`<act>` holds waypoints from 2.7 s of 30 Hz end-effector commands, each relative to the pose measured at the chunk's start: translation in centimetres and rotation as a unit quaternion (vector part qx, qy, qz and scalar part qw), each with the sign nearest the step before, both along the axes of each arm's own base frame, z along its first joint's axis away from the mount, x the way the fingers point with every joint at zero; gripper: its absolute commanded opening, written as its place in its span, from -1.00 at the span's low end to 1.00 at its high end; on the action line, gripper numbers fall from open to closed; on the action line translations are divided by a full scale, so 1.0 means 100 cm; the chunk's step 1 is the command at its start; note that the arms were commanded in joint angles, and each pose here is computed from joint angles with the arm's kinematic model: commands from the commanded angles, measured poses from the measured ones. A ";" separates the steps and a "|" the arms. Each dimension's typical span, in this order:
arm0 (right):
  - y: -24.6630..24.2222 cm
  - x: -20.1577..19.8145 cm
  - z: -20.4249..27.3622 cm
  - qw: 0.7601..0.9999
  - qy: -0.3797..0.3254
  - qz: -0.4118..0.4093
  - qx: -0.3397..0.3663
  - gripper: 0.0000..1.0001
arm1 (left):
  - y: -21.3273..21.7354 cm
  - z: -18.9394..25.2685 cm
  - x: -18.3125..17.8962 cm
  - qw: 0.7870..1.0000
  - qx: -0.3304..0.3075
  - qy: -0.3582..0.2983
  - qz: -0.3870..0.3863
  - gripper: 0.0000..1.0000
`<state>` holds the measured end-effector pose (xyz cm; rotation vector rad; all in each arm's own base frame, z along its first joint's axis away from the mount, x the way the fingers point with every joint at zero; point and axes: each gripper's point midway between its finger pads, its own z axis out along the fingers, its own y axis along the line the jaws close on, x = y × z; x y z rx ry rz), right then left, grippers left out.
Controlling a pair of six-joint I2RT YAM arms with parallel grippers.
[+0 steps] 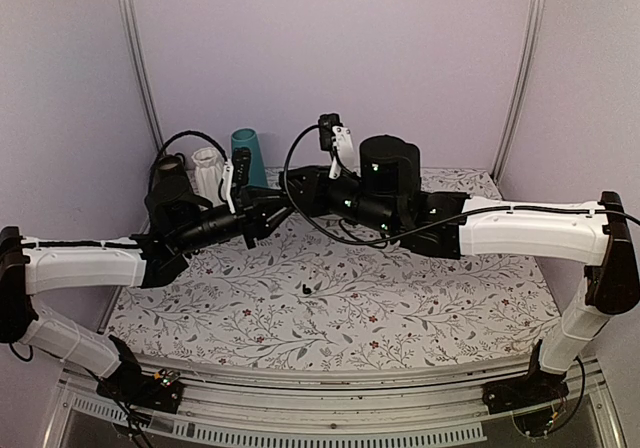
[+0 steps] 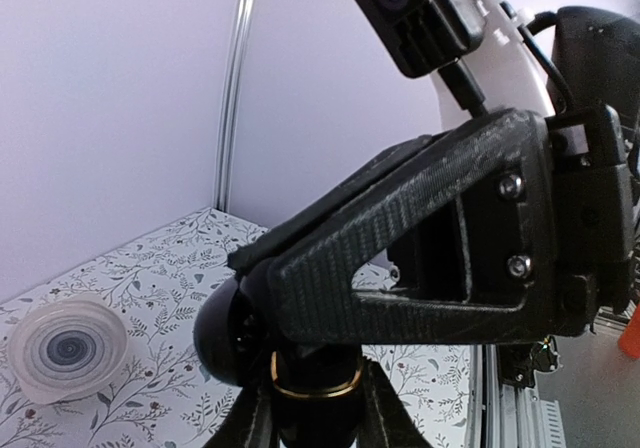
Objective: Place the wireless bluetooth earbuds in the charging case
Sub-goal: Place the left earbud in the left side groove of the charging case.
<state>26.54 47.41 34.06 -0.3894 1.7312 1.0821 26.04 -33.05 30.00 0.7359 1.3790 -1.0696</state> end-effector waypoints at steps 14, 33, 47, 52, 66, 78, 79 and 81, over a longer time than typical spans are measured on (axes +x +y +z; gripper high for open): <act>0.008 -0.013 -0.024 0.999 0.034 0.031 0.002 -0.85 | 0.004 0.044 -0.008 0.998 -0.031 -0.059 0.009 -1.00; 0.002 -0.011 -0.028 0.999 0.041 0.015 -0.001 -0.77 | 0.007 0.047 -0.008 0.997 -0.030 -0.069 0.016 -1.00; -0.003 -0.008 -0.028 0.999 0.044 0.002 -0.003 -0.74 | 0.010 0.051 -0.008 0.996 -0.033 -0.079 0.024 -1.00; -0.003 -0.008 -0.027 0.999 0.044 0.001 -0.003 -0.72 | 0.010 0.051 -0.008 0.996 -0.033 -0.080 0.024 -1.00; -0.007 -0.008 -0.027 0.999 0.044 -0.008 -0.007 -0.70 | 0.014 0.054 -0.008 0.995 -0.034 -0.087 0.035 -1.00; -0.009 -0.008 -0.027 0.999 0.045 -0.014 -0.010 -0.66 | 0.016 0.054 -0.008 0.994 -0.036 -0.090 0.042 -1.00; -0.009 -0.007 -0.028 0.999 0.044 -0.015 -0.011 -0.66 | 0.016 0.055 -0.008 0.994 -0.036 -0.090 0.042 -1.00; -0.009 -0.008 -0.028 0.999 0.045 -0.014 -0.011 -0.65 | 0.016 0.055 -0.008 0.994 -0.036 -0.090 0.041 -1.00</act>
